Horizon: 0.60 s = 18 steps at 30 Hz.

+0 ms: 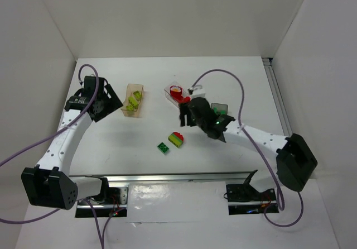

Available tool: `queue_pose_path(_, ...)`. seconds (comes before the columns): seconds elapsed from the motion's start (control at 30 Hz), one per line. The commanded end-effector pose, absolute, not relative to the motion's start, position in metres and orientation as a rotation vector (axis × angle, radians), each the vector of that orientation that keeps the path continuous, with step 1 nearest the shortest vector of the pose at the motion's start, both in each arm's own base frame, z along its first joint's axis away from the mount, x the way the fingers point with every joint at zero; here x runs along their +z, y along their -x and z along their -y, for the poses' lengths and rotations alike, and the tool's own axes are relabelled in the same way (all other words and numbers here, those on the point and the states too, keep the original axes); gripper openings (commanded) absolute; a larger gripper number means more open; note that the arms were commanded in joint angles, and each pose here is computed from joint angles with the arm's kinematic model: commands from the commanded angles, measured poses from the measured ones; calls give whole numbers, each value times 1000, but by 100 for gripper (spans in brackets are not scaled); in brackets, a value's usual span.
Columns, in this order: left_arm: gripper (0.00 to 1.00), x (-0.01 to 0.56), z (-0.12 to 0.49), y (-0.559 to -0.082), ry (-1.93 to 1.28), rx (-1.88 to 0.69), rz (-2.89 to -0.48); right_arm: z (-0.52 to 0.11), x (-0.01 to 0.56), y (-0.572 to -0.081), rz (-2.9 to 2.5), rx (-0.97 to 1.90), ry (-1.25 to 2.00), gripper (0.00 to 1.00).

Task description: Sort the legos into containers by color

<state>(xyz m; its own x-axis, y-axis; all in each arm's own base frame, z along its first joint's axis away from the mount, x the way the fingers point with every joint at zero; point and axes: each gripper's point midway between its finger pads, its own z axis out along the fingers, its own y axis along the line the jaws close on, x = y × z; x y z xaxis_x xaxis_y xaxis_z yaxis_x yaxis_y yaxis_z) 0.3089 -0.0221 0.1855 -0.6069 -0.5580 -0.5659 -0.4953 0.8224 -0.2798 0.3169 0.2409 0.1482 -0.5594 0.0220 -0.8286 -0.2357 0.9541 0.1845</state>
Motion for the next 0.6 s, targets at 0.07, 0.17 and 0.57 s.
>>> queue_pose_path(0.07, 88, 193, 22, -316, 751, -140, -2313, -322, 102, -242, -2200, 412, 671, 84)
queue_pose_path(0.17, 88, 193, 22, -316, 751, -140, -2313, -343, 90, -217, -2199, 464, 807, 86)
queue_pose_path(0.57, 87, 191, 22, -316, 753, -136, -2321, -377, 64, -211, -2217, 506, 884, 71)
